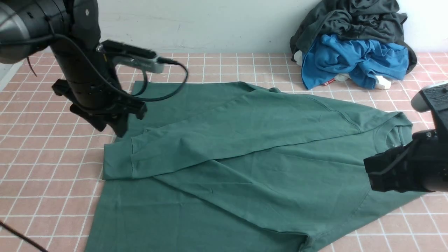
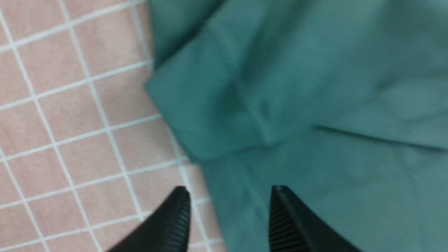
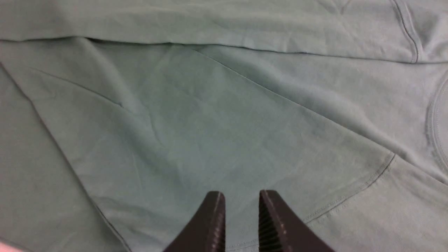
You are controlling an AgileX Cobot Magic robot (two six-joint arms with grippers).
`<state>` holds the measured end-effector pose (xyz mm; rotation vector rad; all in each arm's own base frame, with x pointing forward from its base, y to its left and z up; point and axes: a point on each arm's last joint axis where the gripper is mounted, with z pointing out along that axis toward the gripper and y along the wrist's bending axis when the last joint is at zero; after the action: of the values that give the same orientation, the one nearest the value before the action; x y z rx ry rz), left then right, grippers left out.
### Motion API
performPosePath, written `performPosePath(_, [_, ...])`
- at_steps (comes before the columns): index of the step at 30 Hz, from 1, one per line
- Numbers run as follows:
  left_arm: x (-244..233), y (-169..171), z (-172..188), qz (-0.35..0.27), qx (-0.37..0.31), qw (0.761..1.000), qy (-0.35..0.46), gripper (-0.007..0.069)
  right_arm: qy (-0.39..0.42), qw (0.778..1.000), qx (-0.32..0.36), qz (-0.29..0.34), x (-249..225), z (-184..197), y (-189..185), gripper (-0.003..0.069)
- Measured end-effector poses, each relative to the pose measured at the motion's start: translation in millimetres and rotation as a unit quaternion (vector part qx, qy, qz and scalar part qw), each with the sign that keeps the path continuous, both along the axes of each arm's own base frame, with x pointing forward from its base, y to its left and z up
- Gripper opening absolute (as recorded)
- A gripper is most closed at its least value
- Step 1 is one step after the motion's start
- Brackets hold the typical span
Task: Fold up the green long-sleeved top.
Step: Use the left arm to drag and drop the cuff onto the cuff closest to the left arm, then use both arms simultaneously to clamp the lower edge of the clothing fabric
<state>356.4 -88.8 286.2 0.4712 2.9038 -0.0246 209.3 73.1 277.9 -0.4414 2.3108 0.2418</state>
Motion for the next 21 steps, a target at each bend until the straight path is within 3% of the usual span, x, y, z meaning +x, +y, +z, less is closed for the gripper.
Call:
performPosePath(2, [-44,-28,10,-0.075,0.003,0.997,-0.003,0.0391,0.001,1.000,0.003,0.001,-1,1,0,0.0135])
performPosePath(5, [-77,-45,-1,-0.155,0.013,0.988,0.006,0.0425,0.006,1.000,0.009,0.000,-2,0,1,0.0135])
performPosePath(9, [-141,-56,-56,-0.331,0.082,0.939,0.039,0.0448,0.014,1.000,0.025,0.005,-3,0,4,0.0135])
performPosePath(17, [-171,-27,-122,-0.447,0.186,0.874,0.053,0.0447,0.015,0.999,0.021,0.030,-5,0,6,0.0135])
performPosePath(21, [-174,-22,-133,-0.466,0.202,0.860,0.050,0.0440,0.015,0.999,0.020,0.033,-5,0,6,0.0135])
